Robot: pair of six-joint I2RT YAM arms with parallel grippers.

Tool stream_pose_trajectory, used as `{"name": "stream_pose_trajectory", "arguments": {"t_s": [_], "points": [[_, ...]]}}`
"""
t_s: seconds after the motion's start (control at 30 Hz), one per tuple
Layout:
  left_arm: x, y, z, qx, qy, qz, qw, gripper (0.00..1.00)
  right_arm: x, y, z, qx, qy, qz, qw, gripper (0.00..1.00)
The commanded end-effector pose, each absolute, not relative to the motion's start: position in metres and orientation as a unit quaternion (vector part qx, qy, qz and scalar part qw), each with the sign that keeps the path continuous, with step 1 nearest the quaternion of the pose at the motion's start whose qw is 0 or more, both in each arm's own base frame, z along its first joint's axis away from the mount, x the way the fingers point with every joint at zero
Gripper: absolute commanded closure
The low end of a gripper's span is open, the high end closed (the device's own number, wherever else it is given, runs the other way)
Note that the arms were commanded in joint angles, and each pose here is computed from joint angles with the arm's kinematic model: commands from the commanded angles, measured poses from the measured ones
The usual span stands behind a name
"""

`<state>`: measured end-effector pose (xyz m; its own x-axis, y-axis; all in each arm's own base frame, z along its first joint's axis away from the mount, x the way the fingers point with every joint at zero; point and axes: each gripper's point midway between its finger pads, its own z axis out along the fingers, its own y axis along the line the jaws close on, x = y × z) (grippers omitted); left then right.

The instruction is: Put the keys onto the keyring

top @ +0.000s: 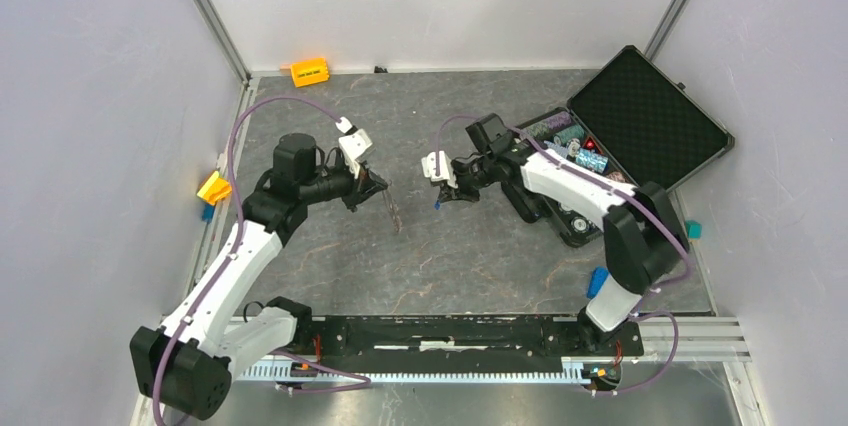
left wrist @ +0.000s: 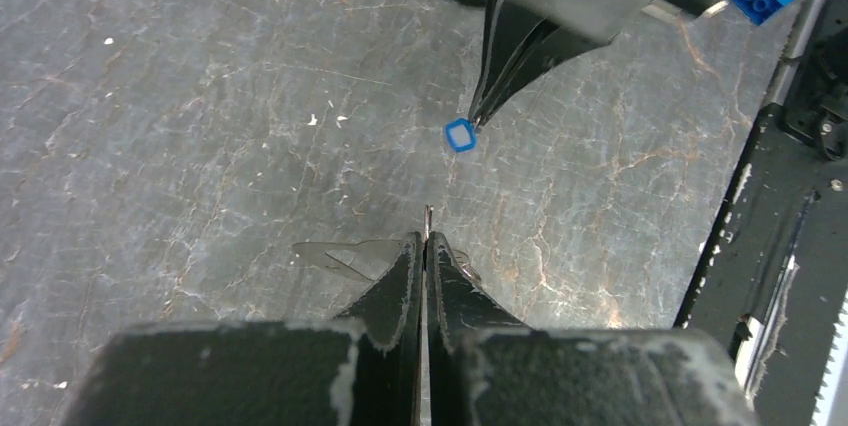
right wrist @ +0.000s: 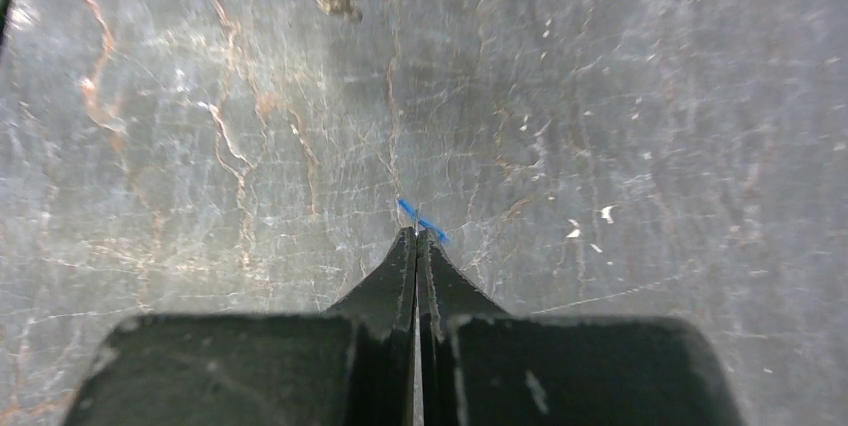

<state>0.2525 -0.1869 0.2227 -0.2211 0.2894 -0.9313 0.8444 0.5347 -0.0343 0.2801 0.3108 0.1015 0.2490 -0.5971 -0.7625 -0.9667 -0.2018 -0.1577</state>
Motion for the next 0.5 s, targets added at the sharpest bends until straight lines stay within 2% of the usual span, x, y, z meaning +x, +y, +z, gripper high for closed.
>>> {"name": "stream_pose_trajectory", "arguments": {"t_s": [0.0,0.33,0.47], "points": [[0.256,-0.199,0.256,0.419,0.692,-0.299,0.507,0.98,0.26,0.309,0.148,-0.688,0.55,0.317,0.352,1.0],[0.266,-0.234,0.253,0.473,0.72,-0.212,0.461,0.98,0.24,0.302,0.203,-0.595,0.578,0.349,0.437,1.0],[0.264,-0.252,0.255,0.492,0.701,-0.207,0.473,0.98,0.241,0.295,0.215,-0.562,0.582,0.356,0.468,1.0]]}}
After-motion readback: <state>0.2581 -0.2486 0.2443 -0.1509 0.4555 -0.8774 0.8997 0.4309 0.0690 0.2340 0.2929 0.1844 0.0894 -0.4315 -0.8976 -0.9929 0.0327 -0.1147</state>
